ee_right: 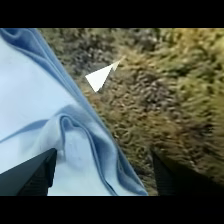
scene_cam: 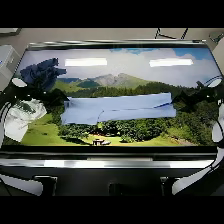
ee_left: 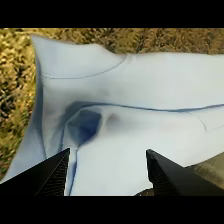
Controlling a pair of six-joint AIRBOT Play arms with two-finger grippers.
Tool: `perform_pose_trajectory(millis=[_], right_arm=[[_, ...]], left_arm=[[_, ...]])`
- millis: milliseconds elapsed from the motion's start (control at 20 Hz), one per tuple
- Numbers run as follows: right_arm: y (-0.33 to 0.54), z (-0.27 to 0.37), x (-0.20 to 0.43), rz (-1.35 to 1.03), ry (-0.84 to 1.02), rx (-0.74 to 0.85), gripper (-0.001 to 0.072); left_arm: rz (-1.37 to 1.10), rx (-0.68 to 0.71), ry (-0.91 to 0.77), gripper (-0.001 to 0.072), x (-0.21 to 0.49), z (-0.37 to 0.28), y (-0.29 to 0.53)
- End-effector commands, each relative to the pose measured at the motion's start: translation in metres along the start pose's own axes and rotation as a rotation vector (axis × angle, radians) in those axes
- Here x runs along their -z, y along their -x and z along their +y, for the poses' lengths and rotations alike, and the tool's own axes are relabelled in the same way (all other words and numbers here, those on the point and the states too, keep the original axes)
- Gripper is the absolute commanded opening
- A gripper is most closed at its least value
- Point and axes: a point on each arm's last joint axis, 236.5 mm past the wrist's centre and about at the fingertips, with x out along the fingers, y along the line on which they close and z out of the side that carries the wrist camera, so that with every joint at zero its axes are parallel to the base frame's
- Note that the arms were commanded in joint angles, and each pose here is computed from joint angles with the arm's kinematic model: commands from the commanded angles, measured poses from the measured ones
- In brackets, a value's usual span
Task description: Fold the clothes and pants, and hang the long-sleeved shirts on hangers.
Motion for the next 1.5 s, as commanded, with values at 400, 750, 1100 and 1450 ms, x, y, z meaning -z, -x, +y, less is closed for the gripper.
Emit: perform_pose_trajectory(millis=[400,750,1100,1450], right_arm=[[-0.031,0.036,-0.001,0.062,0.022,-0.253,0.0454],[0.004,0.097,0.029,0.111,0.189,-0.402,0.004],[0.125,0.212,0.119,-0.001,0.468,-0.447,0.0041],[0.197,0.282,0.209,-0.135,0.674,-0.509,0.0042]], left_arm=[[-0.06,0.031,-0.189,0.0539,0.014,-0.084,0.022],[-0.16,0.077,-0.265,0.0339,0.009,-0.149,-0.018],[-0.087,0.129,-0.175,0.0023,0.074,-0.223,-0.164],[0.097,0.353,0.157,0.0022,0.169,-0.288,-0.26]])
